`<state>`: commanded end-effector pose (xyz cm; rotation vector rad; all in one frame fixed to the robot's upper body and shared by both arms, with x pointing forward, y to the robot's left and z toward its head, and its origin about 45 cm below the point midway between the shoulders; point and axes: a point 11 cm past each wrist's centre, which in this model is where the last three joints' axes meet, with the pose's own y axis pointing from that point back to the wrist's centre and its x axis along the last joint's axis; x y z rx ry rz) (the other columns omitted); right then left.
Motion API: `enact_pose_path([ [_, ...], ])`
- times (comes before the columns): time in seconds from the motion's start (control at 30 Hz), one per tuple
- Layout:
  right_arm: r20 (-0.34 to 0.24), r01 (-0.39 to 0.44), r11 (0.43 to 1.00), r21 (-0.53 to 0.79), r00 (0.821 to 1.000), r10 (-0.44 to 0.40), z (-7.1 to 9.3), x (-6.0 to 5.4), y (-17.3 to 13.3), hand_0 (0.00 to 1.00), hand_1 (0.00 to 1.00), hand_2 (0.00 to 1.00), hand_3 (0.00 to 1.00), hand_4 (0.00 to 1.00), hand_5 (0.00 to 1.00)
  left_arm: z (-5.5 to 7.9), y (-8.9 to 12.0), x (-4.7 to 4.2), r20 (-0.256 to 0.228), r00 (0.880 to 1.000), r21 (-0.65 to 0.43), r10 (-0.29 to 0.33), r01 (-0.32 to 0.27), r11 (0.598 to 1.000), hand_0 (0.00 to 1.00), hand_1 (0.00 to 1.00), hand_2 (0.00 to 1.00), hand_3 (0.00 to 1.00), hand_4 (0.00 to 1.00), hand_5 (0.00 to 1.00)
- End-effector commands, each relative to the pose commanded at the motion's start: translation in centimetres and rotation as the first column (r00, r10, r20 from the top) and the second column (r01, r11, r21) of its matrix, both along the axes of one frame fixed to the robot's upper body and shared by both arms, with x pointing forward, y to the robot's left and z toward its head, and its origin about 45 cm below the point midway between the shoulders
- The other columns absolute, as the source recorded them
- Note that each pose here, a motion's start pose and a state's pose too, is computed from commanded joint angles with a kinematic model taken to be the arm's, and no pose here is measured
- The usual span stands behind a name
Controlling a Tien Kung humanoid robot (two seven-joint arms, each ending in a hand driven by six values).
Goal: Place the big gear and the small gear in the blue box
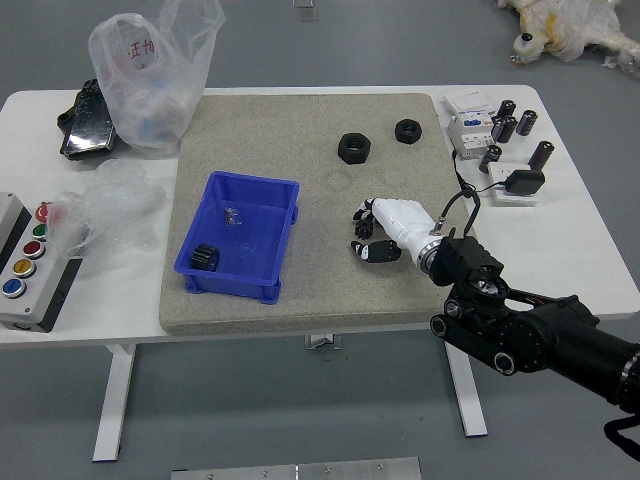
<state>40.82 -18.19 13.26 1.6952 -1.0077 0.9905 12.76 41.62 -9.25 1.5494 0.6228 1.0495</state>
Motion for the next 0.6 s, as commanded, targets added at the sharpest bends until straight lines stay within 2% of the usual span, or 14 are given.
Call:
enact_pose_path([
  [0.03,0.005,-0.002,1.0,0.001,1.0,0.002,0.0,0.0,0.0,0.426,0.483,0.335,0.442,0.173,0.002,0.0,0.0,0.01,0.0,1.0,0.0,0.0,0.0,1.0,0.666,0.559,0.531,0.649,0.729,0.371],
  [0.2,0.037,-0.018,1.0,0.007,0.999,0.018,0.4,-0.1,0.4,0.426,0.483,0.335,0.442,0.173,0.002,0.0,0.0,0.02,0.001,1.0,0.0,0.0,0.0,1.0,0.666,0.559,0.531,0.649,0.729,0.371],
  [0.23,0.043,-0.022,1.0,0.01,0.999,0.021,0.5,-0.1,0.5,0.423,0.454,0.291,0.399,0.125,0.002,0.0,0.0,0.02,0.002,1.0,0.0,0.0,0.0,1.0,0.666,0.559,0.531,0.65,0.725,0.369],
  [0.33,0.066,-0.038,0.999,0.02,0.997,0.036,1.1,-0.1,0.8,0.423,0.454,0.291,0.399,0.125,0.002,0.0,0.0,0.05,0.003,1.0,-0.001,0.0,0.0,1.0,0.666,0.559,0.531,0.65,0.725,0.369],
  [0.47,0.114,-0.082,0.996,0.046,0.99,0.077,3.1,-0.2,1.9,0.425,0.45,0.288,0.397,0.128,0.002,0.0,0.0,0.01,0.003,1.0,0.0,0.001,-0.001,1.0,0.666,0.558,0.532,0.65,0.725,0.366],
  [0.6,0.181,-0.173,0.982,0.071,0.971,0.158,5.7,-0.9,4.7,0.425,0.45,0.288,0.397,0.128,0.002,0.0,0.1,-0.08,0.0,1.0,0.002,0.002,-0.002,1.0,0.666,0.558,0.532,0.65,0.725,0.366],
])
